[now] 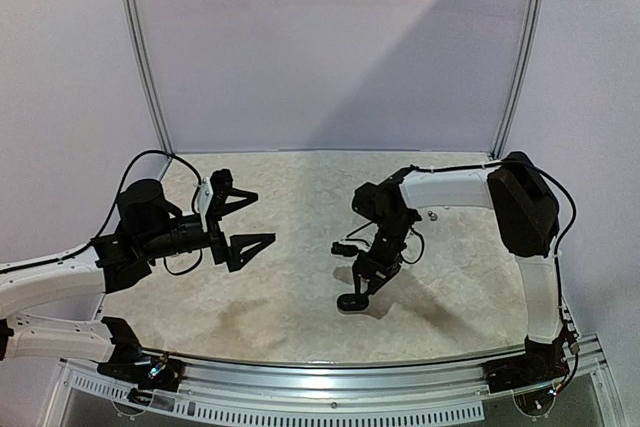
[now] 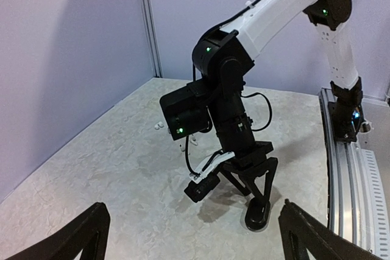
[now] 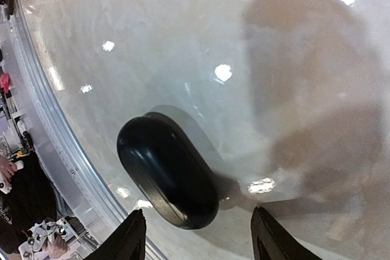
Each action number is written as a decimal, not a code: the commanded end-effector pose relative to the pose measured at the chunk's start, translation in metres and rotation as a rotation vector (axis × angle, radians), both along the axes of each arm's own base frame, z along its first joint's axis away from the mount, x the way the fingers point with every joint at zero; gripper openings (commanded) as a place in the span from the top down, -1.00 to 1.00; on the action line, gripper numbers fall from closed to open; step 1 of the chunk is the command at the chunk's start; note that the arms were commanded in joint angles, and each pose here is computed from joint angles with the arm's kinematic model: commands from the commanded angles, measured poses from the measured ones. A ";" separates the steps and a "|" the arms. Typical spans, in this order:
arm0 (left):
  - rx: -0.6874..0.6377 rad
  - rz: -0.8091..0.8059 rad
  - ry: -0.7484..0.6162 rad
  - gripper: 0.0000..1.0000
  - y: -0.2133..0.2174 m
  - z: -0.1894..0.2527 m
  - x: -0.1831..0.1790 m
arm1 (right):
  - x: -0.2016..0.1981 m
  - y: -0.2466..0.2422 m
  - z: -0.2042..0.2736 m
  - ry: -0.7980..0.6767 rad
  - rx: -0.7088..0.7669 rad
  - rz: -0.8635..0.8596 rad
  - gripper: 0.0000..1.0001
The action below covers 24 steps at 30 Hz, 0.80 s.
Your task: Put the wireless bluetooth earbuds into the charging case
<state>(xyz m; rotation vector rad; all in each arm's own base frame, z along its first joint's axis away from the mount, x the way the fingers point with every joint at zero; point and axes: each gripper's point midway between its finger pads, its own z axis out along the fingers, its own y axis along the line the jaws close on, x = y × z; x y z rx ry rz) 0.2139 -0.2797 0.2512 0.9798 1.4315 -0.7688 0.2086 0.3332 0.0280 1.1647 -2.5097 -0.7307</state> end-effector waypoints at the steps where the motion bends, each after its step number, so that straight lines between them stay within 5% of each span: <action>1: 0.011 -0.008 0.021 -0.98 -0.001 -0.006 -0.002 | 0.020 -0.005 0.014 -0.103 -0.036 0.004 -0.22; 6: 0.099 0.007 0.076 -0.98 0.000 -0.013 0.008 | 0.043 -0.004 0.052 -0.268 -0.005 -0.001 -0.34; 11: 0.372 0.056 0.164 -0.98 0.025 -0.031 0.039 | 0.075 0.000 0.093 -0.488 0.061 -0.064 -0.96; 18: 0.955 0.078 0.311 -0.98 0.112 -0.063 0.090 | 0.107 -0.005 0.128 -0.708 0.127 -0.151 -0.97; 24: 1.259 0.186 0.460 -0.98 0.191 -0.099 0.158 | 0.108 -0.001 0.142 -0.751 0.182 -0.147 -0.98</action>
